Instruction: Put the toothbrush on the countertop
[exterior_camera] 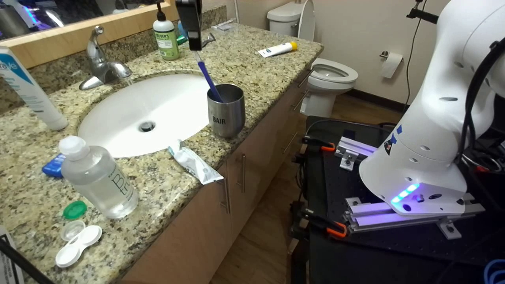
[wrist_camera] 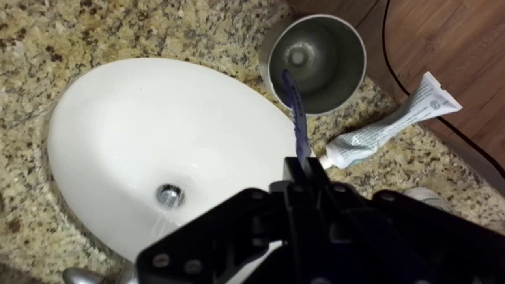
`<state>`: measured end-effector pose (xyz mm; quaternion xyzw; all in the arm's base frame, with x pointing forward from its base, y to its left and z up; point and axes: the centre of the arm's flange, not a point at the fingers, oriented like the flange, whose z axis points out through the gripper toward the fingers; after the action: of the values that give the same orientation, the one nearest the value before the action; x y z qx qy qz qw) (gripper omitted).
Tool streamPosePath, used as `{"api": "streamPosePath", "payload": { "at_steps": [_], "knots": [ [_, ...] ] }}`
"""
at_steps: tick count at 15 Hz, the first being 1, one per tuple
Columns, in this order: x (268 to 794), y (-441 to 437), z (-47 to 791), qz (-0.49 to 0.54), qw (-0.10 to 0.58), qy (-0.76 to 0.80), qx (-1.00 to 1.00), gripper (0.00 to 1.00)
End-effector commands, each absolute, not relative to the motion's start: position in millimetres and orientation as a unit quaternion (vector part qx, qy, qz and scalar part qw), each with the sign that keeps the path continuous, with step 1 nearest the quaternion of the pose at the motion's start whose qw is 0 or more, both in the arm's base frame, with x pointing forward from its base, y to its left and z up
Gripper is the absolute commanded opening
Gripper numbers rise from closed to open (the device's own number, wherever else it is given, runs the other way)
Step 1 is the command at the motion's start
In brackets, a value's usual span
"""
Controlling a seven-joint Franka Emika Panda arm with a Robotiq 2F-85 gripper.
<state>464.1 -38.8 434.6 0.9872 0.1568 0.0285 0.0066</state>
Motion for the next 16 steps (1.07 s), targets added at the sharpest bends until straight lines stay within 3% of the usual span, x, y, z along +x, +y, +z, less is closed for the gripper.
{"api": "streamPosePath", "payload": {
  "at_steps": [1, 6, 11, 14, 15, 16],
  "knots": [
    [446.3, -20.0, 498.5, 0.088, 0.029, 0.172, 0.981, 0.02],
    [394.8, -35.7, 601.9, 0.174, 0.129, 0.096, 0.971, 0.02],
    [363.2, -164.9, 639.5, 0.224, 0.189, -0.037, 0.955, 0.02],
    [351.6, -249.7, 622.1, 0.219, 0.183, -0.131, 0.950, 0.02],
    [333.9, -211.8, 635.8, 0.225, 0.180, -0.088, 0.954, 0.02],
    [330.3, -228.1, 630.2, 0.221, 0.179, -0.100, 0.954, 0.06]
  ]
}}
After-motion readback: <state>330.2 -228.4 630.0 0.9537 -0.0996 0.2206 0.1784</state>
